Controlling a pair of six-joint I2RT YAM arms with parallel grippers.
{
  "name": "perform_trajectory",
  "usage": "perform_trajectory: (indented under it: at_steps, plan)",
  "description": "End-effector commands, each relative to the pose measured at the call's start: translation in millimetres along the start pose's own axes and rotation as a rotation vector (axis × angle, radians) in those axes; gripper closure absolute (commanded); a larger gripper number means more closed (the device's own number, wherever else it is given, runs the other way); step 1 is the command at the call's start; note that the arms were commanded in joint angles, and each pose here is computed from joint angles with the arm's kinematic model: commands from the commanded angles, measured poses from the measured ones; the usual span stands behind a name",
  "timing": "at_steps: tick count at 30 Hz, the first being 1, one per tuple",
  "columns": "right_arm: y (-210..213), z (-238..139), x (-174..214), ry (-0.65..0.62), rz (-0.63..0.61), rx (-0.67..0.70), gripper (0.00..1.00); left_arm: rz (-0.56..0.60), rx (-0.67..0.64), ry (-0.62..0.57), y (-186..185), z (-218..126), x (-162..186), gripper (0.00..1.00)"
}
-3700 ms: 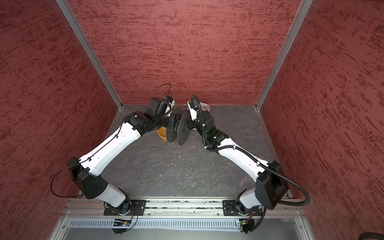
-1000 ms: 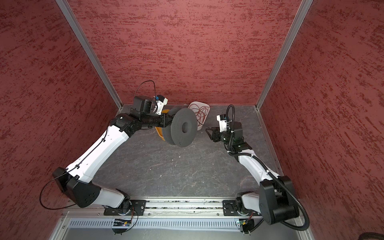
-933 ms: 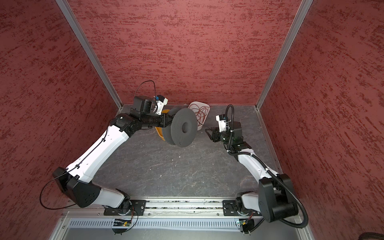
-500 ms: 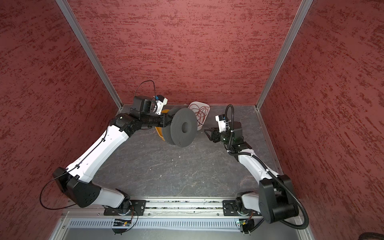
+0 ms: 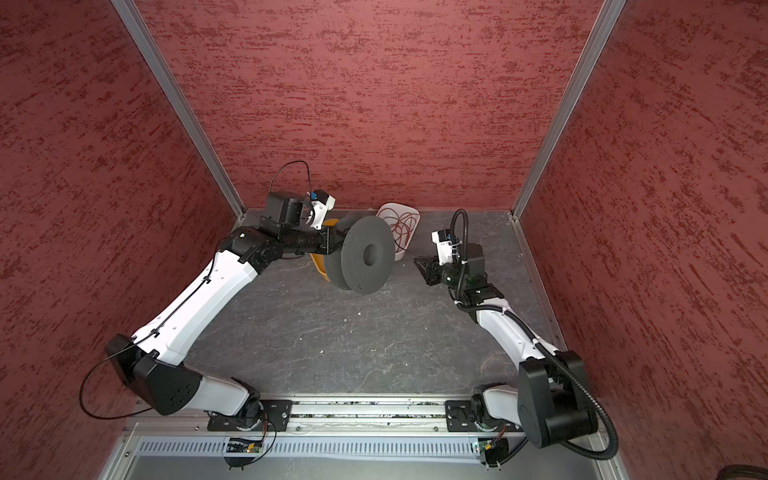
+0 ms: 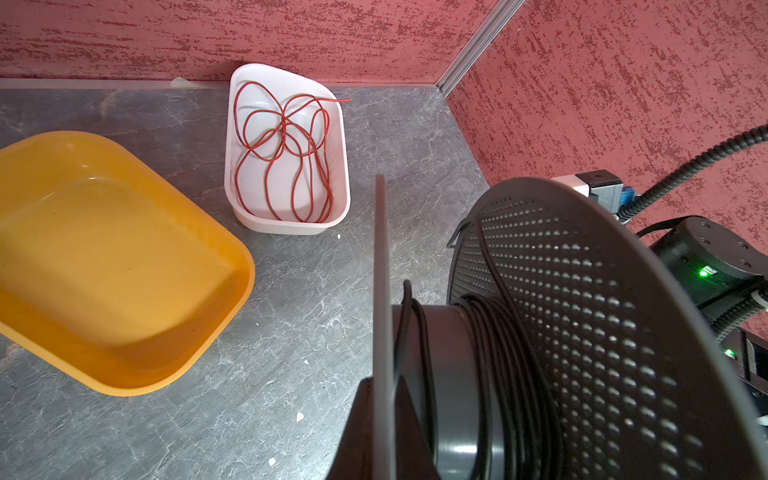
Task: Wrap the cables
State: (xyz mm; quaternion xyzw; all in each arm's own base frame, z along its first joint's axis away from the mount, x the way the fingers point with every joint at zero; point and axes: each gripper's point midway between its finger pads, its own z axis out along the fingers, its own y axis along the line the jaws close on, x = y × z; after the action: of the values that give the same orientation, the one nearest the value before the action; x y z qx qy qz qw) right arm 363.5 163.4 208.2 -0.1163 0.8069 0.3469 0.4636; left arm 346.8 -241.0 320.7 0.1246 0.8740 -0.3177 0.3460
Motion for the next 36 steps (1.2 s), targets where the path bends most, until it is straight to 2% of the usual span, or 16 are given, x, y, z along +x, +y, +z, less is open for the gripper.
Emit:
perform_trajectory:
  at_steps: [1, 3, 11, 17, 23, 27, 30, 36]
  plan:
    - [4, -3, -19, -0.041, -0.024, 0.003, 0.89, 0.011, 0.057, -0.06, -12, -7, -17, 1.0]
    - [3, -4, -19, -0.045, -0.021, 0.016, 1.0, 0.001, 0.066, -0.061, -12, -7, -18, 1.0]
    - [3, 1, 6, -0.052, 0.049, 0.004, 1.0, -0.143, 0.164, -0.09, -2, 5, -30, 1.0]
    - [23, 14, 29, -0.01, 0.021, 0.007, 1.0, -0.252, 0.191, -0.109, 7, 25, -38, 1.0]
    - [64, 26, 39, 0.002, -0.048, -0.01, 1.0, -0.368, 0.142, -0.165, 28, 47, -46, 1.0]
    - [94, 29, 37, -0.04, -0.068, -0.056, 1.0, -0.389, 0.124, -0.186, 31, 62, -45, 1.0]
    - [113, 26, 28, -0.117, -0.038, -0.126, 1.0, -0.425, 0.169, -0.178, 30, 74, -40, 1.0]
    - [129, 19, 10, -0.243, 0.027, -0.193, 1.0, -0.435, 0.194, -0.17, 23, 87, -31, 1.0]
